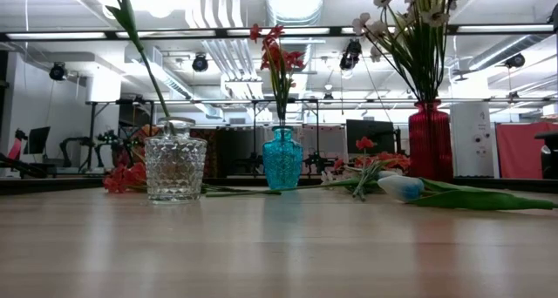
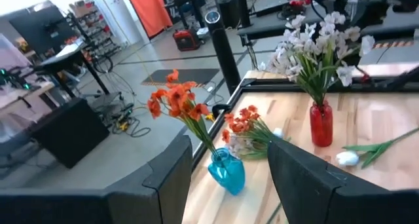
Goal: Sort flowers into vase by color
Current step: Put the bottom white flowers into the red vase
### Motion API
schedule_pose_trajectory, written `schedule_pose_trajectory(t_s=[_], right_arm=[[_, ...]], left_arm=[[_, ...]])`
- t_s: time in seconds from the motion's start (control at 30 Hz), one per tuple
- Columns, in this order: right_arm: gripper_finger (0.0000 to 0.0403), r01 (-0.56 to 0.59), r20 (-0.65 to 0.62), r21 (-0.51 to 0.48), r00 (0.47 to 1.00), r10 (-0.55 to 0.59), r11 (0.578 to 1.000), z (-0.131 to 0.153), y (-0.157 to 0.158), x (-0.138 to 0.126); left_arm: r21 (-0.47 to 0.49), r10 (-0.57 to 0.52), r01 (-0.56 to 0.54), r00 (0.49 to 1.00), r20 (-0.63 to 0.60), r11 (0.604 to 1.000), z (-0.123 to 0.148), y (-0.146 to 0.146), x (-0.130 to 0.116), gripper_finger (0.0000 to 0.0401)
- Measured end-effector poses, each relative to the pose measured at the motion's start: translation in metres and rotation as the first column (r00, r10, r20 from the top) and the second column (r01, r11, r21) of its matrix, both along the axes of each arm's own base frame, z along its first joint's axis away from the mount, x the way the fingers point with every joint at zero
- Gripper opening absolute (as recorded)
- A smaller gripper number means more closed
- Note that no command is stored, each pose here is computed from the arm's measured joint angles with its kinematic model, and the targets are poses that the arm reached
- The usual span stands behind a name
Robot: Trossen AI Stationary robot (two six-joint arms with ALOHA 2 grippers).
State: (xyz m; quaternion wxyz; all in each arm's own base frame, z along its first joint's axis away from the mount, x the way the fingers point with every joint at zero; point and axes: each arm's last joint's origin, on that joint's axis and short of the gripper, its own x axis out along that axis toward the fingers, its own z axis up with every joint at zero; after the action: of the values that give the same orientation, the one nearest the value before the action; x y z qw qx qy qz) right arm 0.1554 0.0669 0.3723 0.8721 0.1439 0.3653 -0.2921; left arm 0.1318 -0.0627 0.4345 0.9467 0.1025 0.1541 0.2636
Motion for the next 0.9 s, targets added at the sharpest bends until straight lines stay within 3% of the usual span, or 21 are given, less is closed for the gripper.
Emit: schedule_pose_trajectory(t_s=[0.23,0.47,0.7,0.9], right_arm=[[0.0189,0.016,-0.013,0.009,1.000,-0.016,1.000,0.006,-0.003,-0.005],[0.0189,0.026,-0.001,0.053,1.000,-0.026,0.998,0.021,-0.006,-0.012],[0.0189,0.027,0.037,0.066,0.999,-0.030,0.997,0.036,-0.009,-0.017],[0.0189,0.027,0.041,0.068,0.999,-0.030,0.997,0.037,-0.009,-0.017]], left_arm=[[0.127,0.032,-0.024,0.997,-0.066,0.992,0.004,0.007,0.001,0.0182],[0.079,0.028,-0.021,0.996,-0.081,0.997,0.033,0.039,-0.002,0.0167],[0.009,-0.044,0.046,0.989,-0.138,0.999,0.036,0.064,0.002,0.0147],[0.071,-0.001,0.021,0.962,-0.271,0.997,0.032,0.080,0.009,0.0131]])
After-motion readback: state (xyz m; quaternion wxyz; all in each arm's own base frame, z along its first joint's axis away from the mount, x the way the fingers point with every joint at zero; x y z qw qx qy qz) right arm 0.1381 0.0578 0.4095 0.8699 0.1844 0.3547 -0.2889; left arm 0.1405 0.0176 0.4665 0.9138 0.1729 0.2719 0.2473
